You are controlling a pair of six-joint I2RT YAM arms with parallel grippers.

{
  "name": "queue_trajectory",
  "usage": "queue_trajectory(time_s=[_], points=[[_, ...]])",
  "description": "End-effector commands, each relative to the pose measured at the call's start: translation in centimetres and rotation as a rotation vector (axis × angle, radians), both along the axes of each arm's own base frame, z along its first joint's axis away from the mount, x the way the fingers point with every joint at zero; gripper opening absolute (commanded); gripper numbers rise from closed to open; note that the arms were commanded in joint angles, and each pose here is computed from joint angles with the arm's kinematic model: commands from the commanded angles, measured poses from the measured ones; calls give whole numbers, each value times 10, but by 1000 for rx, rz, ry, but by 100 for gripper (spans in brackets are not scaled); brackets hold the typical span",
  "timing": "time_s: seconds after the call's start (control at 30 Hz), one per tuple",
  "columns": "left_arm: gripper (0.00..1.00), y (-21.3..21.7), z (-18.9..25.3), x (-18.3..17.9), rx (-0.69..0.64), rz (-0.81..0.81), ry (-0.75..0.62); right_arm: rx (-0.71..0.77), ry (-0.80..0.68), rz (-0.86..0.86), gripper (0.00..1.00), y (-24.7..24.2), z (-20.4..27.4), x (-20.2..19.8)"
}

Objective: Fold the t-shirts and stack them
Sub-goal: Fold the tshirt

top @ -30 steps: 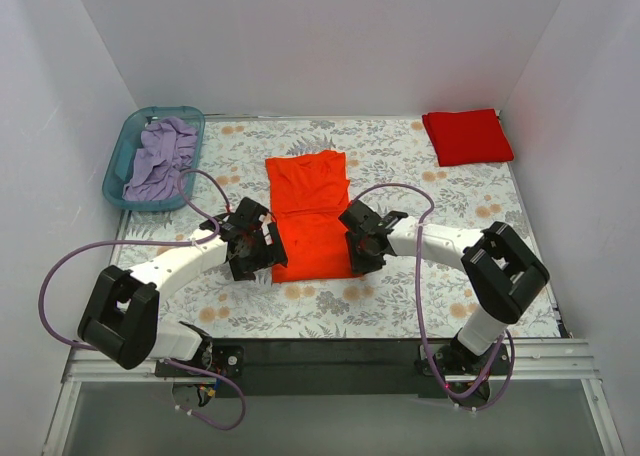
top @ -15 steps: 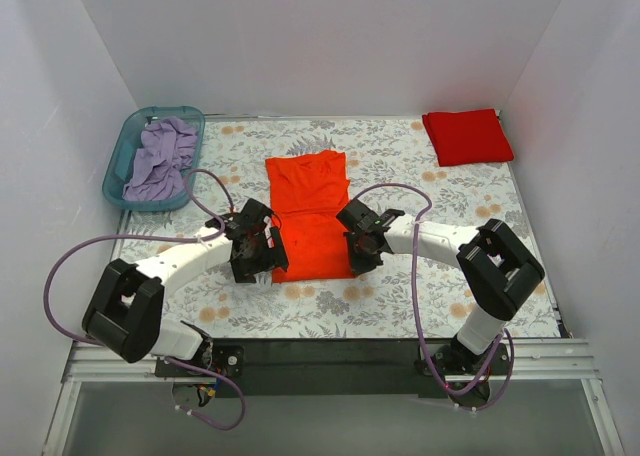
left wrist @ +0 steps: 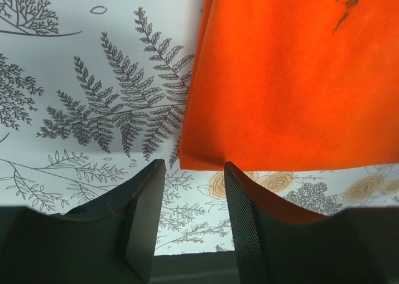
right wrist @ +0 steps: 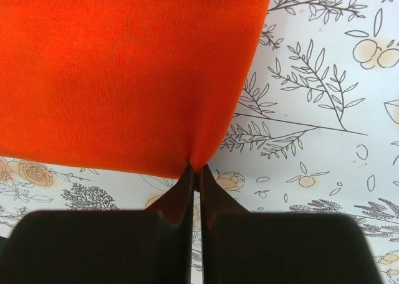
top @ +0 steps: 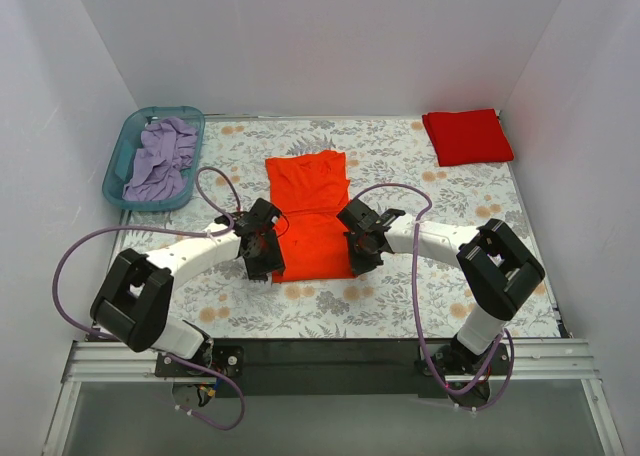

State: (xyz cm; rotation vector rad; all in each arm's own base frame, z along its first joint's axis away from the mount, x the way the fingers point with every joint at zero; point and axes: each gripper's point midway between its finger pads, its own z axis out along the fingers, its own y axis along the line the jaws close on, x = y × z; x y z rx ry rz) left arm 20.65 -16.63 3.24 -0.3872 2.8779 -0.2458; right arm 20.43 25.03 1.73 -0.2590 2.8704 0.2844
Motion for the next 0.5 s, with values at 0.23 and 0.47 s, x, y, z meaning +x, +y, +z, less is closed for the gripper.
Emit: queue_trajectory(time_s=[0.23,0.47], points=[[41,-1,-15,2,86,-8,27,-124,111,15,1,-28,-39,-30],[33,3,-27,-7,125,-14,69,-124,117,17,1,-27,-40,-30]])
